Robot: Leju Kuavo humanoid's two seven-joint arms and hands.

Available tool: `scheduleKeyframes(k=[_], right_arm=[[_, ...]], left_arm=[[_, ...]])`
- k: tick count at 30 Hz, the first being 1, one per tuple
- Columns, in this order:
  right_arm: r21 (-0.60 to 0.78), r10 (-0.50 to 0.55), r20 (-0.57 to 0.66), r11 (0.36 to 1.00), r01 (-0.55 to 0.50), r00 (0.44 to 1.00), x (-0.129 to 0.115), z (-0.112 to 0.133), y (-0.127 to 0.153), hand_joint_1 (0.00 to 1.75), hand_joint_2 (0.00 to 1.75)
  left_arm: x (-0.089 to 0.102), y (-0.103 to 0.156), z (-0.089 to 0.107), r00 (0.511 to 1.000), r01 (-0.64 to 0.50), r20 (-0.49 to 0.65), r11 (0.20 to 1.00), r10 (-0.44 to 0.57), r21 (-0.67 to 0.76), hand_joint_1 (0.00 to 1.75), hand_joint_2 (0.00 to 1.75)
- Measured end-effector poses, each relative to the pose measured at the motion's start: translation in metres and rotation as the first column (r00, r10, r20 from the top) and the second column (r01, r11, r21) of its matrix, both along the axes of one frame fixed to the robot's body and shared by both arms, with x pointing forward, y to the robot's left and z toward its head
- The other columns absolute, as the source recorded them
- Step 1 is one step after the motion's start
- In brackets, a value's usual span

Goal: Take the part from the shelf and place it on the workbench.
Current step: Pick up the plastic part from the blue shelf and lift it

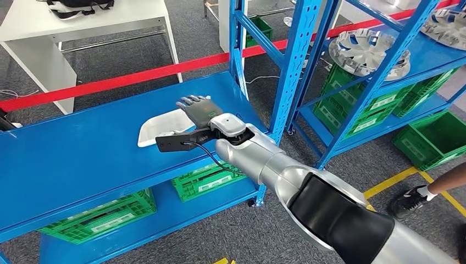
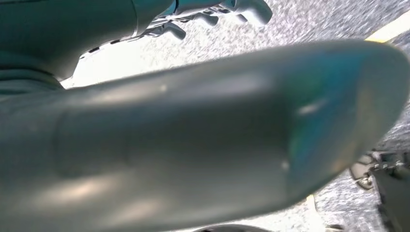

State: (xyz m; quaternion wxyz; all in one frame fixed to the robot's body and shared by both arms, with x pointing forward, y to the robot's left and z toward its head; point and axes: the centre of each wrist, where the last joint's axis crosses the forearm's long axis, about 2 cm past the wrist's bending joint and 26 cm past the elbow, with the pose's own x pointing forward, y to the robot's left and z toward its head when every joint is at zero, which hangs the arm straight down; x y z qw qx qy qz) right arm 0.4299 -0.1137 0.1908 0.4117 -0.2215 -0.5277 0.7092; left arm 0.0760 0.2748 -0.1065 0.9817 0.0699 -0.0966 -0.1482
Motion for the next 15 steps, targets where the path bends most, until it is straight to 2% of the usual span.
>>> scheduleKeyframes(k=[10, 15], right_arm=[[0.005, -0.017, -0.005, 1.000, 0.017, 1.000, -0.002, -0.003, 0.001, 0.00, 0.00], [0.014, -0.057, -0.011, 0.998, 0.057, 0.998, -0.006, -0.012, -0.001, 0.00, 0.00]], left_arm=[[0.003, -0.001, 0.001, 1.000, 0.022, -0.009, 1.000, -0.022, 0.002, 0.00, 0.00], [0.004, -0.002, 0.001, 0.998, 0.067, -0.020, 0.998, -0.067, -0.001, 0.00, 0.00]])
